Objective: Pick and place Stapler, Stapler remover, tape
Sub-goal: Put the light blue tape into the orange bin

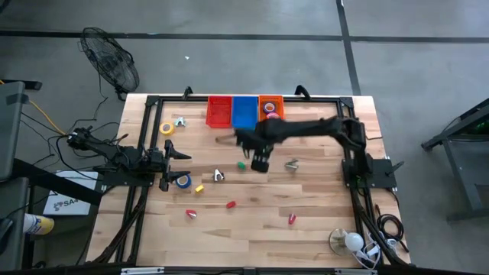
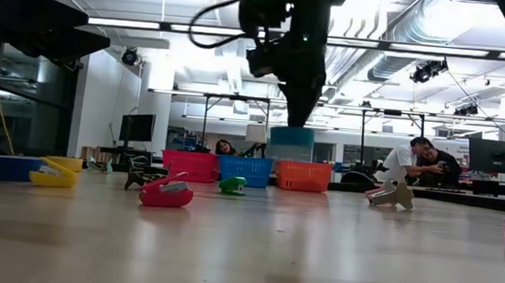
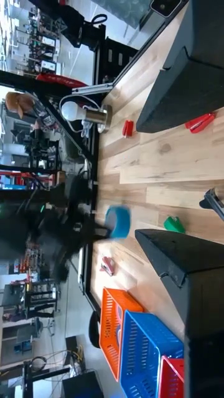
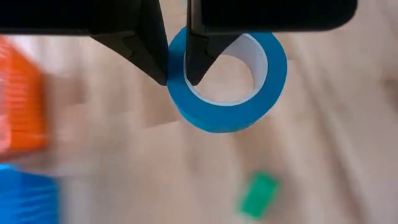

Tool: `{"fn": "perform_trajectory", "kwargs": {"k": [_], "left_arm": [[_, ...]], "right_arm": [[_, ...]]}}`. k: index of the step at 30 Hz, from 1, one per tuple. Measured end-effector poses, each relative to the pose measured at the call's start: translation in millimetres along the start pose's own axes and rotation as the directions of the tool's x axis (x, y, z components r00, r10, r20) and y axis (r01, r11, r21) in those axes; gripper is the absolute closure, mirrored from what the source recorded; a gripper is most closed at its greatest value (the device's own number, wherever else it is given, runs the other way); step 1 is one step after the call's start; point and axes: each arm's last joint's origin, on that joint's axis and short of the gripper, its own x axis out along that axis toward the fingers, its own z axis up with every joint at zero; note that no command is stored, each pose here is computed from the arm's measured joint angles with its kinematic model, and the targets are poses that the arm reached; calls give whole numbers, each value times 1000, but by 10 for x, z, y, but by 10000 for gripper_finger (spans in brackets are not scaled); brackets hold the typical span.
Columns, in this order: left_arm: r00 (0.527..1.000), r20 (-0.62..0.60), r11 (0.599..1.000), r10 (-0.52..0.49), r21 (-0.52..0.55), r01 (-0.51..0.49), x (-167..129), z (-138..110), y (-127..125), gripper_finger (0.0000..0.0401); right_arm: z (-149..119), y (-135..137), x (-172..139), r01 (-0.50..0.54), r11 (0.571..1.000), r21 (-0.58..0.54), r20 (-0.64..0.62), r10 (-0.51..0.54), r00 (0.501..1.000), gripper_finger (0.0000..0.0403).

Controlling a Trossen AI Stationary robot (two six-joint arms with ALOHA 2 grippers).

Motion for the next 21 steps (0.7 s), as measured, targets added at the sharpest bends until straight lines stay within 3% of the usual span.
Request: {"fn": "perform_trajectory", "kwargs": {"k": [10, 21], "left_arm": [[1000, 0, 1000, 0, 0, 0, 0, 0, 0, 139], [1000, 0, 1000, 0, 0, 0, 0, 0, 0, 139]], "right_arm": [[-37, -1174, 20, 75, 976, 204, 15, -80, 997, 379], [-171, -2227, 87, 29, 870, 491, 171, -130, 977, 376]]}}
